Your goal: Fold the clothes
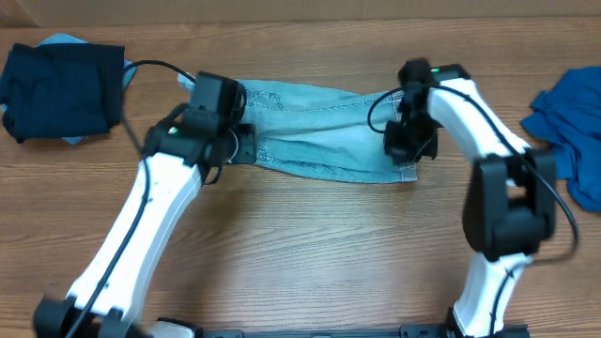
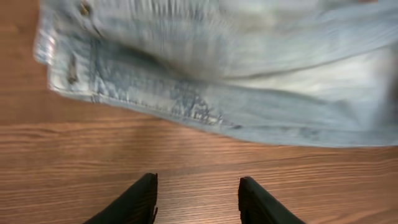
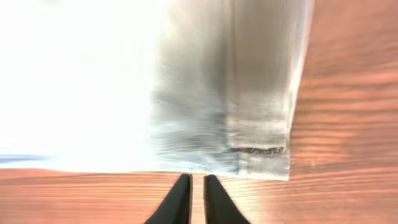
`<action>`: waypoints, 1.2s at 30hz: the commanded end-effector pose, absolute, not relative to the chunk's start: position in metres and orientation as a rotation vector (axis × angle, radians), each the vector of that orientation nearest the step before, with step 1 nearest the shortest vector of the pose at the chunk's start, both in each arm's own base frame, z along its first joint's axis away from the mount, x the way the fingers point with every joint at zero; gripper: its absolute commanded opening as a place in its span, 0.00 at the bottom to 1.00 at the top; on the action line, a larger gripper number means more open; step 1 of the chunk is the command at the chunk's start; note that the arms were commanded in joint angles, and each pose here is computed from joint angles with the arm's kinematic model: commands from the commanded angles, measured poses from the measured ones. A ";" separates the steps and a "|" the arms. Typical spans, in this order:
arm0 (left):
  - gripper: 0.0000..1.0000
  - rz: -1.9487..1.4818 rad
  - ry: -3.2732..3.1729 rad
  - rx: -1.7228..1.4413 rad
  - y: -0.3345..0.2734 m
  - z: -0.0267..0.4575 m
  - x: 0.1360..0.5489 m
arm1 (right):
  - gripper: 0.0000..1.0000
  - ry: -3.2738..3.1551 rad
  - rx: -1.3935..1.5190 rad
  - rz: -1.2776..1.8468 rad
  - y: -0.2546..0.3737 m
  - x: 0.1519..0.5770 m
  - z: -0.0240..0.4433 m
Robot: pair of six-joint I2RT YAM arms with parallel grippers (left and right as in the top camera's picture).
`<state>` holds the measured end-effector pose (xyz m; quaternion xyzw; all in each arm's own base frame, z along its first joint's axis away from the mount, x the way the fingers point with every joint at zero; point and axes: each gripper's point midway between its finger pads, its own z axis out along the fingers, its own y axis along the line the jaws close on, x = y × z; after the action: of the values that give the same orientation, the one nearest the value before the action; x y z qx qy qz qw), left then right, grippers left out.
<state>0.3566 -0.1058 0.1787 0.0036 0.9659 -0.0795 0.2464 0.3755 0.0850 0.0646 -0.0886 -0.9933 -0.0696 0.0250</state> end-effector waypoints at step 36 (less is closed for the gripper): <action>0.59 -0.083 2.482 0.001 -0.087 0.220 0.367 | 0.71 -3.647 0.412 -0.616 0.046 0.529 0.081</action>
<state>0.3627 -0.0880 0.2135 -0.0027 0.9491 -0.0406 0.3124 0.5304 0.0403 0.0949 0.0814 -0.9400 -0.1502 -0.2952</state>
